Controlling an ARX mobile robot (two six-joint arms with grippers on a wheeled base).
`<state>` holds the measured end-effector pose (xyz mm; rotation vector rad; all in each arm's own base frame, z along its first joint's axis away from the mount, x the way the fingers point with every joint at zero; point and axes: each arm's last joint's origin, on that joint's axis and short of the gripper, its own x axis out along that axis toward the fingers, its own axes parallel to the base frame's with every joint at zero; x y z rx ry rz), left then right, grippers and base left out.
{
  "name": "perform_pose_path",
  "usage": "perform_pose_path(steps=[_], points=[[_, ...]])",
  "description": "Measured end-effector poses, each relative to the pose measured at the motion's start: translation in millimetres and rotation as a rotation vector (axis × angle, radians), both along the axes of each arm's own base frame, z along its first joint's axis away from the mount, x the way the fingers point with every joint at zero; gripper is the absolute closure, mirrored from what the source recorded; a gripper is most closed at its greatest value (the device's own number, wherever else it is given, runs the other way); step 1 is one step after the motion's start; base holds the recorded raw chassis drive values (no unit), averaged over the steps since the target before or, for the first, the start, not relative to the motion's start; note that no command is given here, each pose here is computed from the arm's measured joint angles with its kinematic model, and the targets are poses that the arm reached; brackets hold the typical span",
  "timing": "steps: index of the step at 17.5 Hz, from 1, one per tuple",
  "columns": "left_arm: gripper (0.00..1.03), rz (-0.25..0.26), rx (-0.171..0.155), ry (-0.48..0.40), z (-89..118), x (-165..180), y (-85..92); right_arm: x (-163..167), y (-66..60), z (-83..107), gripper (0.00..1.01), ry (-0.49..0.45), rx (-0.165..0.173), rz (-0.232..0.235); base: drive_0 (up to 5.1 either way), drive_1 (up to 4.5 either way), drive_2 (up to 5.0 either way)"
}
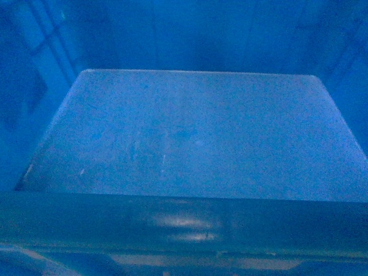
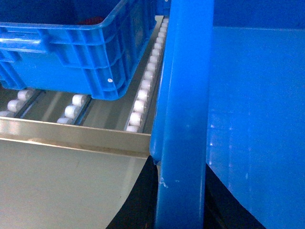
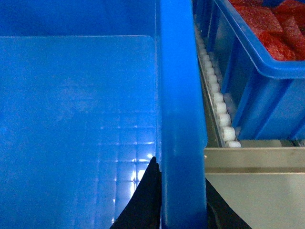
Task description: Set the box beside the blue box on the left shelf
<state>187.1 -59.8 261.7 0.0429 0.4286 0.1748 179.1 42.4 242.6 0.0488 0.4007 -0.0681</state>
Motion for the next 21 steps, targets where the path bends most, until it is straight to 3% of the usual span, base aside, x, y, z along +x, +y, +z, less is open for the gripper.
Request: perform_pose_path(steps=[10, 21], points=[[0.90, -0.002, 0.000, 0.001, -0.1, 0.0, -0.1, -0.1, 0.0, -0.4, 0.92, 0.004, -0.001, 0.000, -0.1, 4.23, -4.4], [0.90, -0.001, 0.002, 0.004, -0.8, 0.6, -0.4, 0.7, 0.2, -0.9, 0.92, 0.005, -0.002, 0.000, 0.0, 0.00, 0.0]])
